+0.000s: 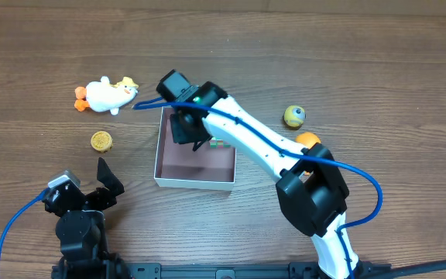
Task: Pack container
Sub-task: 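Lower the cube into the box's right corner and open the right gripper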
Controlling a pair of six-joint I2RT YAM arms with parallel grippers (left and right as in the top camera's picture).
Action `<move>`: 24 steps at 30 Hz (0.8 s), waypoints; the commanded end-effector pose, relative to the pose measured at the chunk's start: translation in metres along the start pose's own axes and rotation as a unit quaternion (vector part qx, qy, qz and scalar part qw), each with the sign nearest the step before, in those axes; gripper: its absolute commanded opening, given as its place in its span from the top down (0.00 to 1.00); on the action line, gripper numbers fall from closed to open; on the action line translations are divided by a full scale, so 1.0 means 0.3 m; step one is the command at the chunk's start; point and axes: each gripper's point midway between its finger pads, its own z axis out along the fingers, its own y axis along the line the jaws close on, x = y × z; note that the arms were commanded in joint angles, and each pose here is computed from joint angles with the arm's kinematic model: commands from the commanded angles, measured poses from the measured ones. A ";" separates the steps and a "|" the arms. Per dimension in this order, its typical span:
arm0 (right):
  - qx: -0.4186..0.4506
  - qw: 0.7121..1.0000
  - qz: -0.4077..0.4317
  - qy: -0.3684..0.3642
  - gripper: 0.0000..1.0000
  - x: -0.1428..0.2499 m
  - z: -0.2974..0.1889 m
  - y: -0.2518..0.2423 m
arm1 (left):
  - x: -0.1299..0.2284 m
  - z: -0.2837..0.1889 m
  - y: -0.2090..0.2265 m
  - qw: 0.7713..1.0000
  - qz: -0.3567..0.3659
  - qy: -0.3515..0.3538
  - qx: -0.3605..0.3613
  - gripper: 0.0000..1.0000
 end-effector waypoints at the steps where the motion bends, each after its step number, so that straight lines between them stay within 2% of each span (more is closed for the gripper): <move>1: 0.011 1.000 -0.004 -0.013 0.67 -0.013 -0.004 -0.007 | 0.009 0.003 -0.007 1.000 0.011 0.002 0.007 0.00; 5: 0.016 1.000 -0.003 -0.005 0.71 -0.007 0.023 -0.014 | 0.009 0.003 -0.007 1.000 0.011 0.002 0.007 0.00; 10: 0.035 0.999 -0.003 0.022 0.71 0.025 0.097 -0.039 | 0.009 0.003 -0.007 1.000 0.011 0.002 0.007 0.00; 24: 0.067 0.998 0.014 0.009 0.71 -0.031 0.095 -0.147 | 0.009 0.003 -0.007 1.000 0.011 0.002 0.007 0.00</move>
